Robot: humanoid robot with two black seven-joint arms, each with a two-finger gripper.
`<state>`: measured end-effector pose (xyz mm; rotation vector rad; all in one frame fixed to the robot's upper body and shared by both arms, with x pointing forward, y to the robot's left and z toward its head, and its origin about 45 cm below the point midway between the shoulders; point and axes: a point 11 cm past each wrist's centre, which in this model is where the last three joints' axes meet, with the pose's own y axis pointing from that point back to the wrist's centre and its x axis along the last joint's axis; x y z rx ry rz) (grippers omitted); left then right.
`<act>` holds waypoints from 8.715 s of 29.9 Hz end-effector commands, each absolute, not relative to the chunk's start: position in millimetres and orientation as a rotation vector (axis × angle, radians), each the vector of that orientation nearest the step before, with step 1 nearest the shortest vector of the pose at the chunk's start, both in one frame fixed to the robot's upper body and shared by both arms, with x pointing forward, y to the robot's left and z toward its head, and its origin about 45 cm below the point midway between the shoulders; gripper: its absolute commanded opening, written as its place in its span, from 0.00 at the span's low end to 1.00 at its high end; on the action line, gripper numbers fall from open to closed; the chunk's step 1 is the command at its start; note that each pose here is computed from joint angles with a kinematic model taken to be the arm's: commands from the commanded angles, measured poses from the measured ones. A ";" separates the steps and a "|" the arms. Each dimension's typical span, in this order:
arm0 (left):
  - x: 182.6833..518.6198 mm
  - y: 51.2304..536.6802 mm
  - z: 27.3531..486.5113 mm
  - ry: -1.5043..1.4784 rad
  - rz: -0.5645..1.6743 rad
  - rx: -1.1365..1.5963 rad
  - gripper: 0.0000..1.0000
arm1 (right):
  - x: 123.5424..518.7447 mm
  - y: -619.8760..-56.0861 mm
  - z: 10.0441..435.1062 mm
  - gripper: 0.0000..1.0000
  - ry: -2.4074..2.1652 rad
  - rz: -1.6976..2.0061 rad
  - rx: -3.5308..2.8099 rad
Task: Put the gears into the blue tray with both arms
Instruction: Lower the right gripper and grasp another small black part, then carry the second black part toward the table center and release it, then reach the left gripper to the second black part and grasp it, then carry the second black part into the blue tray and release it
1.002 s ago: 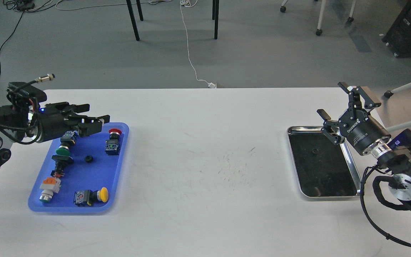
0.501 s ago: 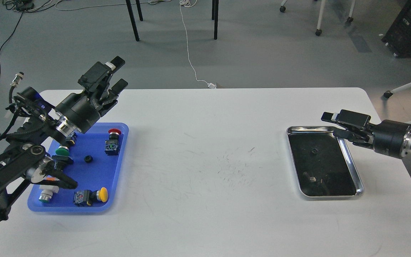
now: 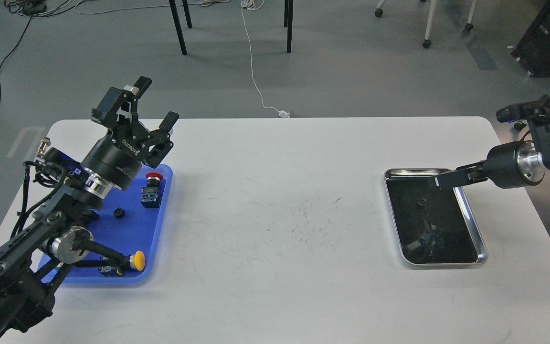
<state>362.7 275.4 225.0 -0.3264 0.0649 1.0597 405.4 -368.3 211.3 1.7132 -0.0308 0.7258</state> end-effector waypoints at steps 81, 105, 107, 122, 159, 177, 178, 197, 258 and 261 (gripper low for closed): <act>357.9 285.9 223.5 0.071 1.056 -0.326 0.98 | 404.8 -179.0 202.2 0.24 0.170 0.984 1.938; 348.3 298.6 216.0 0.084 1.087 -0.316 0.98 | 348.7 -89.7 142.4 0.27 0.393 0.992 2.040; 347.5 298.6 215.3 0.086 1.087 -0.315 0.98 | 348.2 -90.4 141.1 0.30 0.391 0.994 2.040; 347.2 304.5 217.0 0.073 1.093 -0.306 0.98 | 351.2 -85.3 146.7 0.83 0.366 1.013 2.056; 329.9 128.6 175.2 -1.168 -0.225 0.707 0.96 | 348.9 -337.8 159.5 0.99 -1.717 -0.607 2.700; 323.8 115.8 125.8 -1.102 -0.303 0.758 0.69 | 353.6 -340.2 165.9 0.99 -1.733 -0.581 2.705; 323.6 114.8 124.9 -1.100 -0.304 0.758 0.69 | 353.0 -341.8 166.2 0.99 -1.734 -0.579 2.702; 321.0 121.9 109.3 -1.071 -0.330 0.796 0.34 | 353.7 -342.7 168.7 0.99 -1.733 -0.571 2.705; 316.4 393.0 178.2 -1.054 -0.053 1.221 0.94 | 361.9 -331.7 176.1 0.99 -1.728 -0.565 2.749; 338.3 355.9 220.5 -1.186 0.111 1.056 0.95 | 364.3 -333.0 180.6 0.99 -1.740 -0.554 2.758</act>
